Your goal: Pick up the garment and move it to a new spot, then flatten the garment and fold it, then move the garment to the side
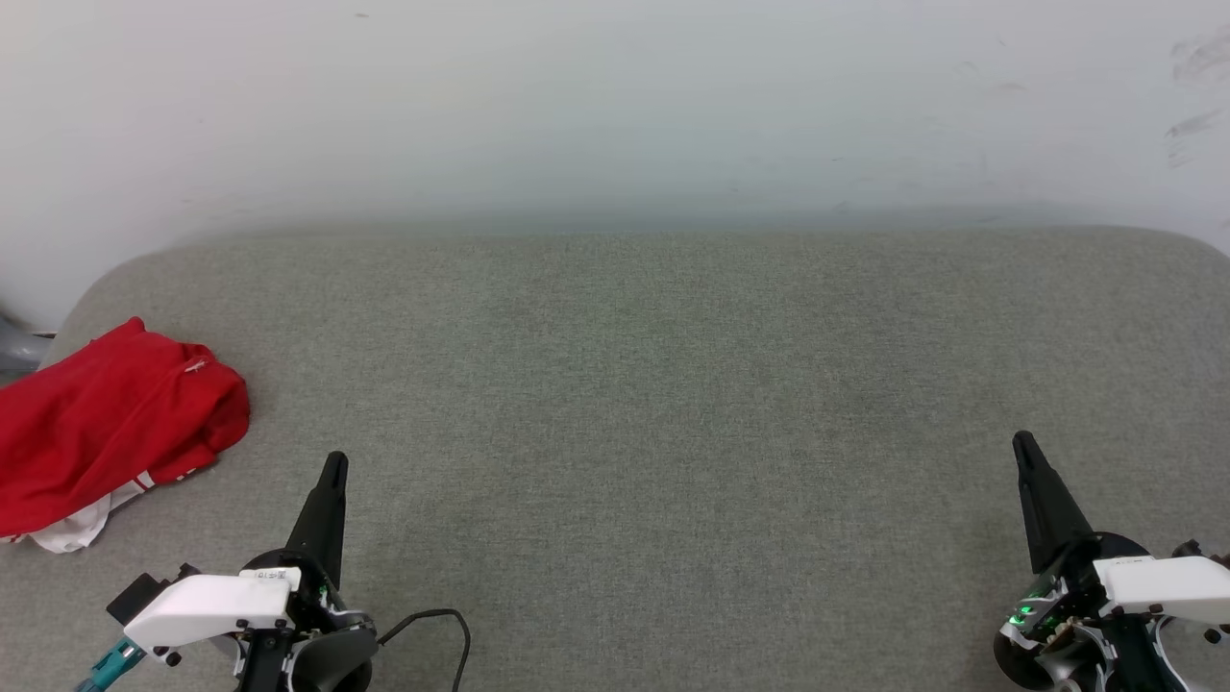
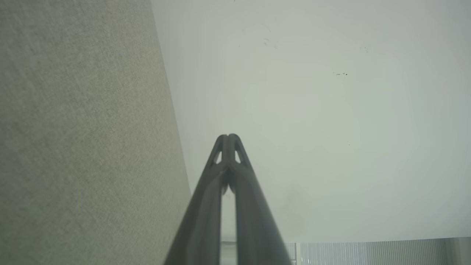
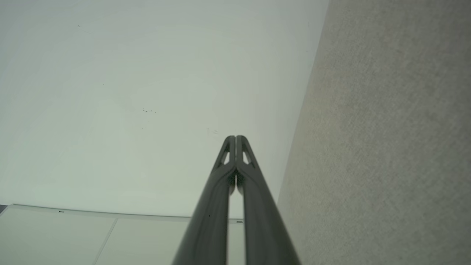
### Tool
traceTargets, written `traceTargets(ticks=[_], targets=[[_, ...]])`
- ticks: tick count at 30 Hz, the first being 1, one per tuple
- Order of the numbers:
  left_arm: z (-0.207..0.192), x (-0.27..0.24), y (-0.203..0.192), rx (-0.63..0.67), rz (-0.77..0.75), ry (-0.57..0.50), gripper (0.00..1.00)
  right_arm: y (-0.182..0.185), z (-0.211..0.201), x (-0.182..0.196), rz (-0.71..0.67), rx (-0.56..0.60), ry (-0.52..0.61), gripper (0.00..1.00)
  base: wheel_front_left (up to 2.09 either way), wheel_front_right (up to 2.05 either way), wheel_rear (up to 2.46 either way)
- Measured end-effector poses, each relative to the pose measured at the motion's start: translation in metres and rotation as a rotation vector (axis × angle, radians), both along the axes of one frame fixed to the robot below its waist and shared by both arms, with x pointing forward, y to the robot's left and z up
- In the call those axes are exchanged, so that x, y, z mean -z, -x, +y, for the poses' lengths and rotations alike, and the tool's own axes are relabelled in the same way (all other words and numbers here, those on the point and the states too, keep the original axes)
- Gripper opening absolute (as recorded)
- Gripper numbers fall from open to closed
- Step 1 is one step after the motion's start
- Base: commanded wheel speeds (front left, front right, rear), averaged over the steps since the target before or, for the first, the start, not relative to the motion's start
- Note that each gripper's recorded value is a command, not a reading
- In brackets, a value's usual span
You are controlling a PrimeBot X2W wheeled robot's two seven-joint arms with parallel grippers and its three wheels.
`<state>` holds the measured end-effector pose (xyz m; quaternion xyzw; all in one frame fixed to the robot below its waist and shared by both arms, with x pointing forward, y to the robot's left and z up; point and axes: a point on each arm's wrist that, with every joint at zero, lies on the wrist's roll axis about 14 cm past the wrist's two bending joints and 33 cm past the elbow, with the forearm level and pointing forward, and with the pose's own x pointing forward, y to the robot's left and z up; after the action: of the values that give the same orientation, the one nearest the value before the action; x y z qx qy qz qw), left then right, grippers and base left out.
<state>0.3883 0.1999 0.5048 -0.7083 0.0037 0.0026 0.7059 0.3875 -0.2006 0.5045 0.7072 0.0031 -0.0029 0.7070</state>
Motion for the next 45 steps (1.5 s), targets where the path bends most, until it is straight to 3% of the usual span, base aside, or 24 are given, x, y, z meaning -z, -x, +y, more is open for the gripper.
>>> traceTargets(ticks=[39, 40, 45], targets=[[0.0, 0.001, 0.0, 0.0, 0.002, 0.0, 0.0, 0.0, 0.0, 0.001, 0.002, 0.0, 0.0, 0.0, 0.0, 0.0, 0.0], [-0.001, 0.004, 0.001, 0.001, 0.012, 0.001, 1.0, 0.002, 0.0, 0.004, 0.012, 0.0, -0.001, 1.0, 0.0, 0.0, 0.0], [-0.001, 0.028, 0.013, -0.005, 0.083, 0.005, 1.0, 0.012, -0.001, 0.026, 0.078, 0.008, 0.0, 1.0, 0.0, 0.0, 0.0]])
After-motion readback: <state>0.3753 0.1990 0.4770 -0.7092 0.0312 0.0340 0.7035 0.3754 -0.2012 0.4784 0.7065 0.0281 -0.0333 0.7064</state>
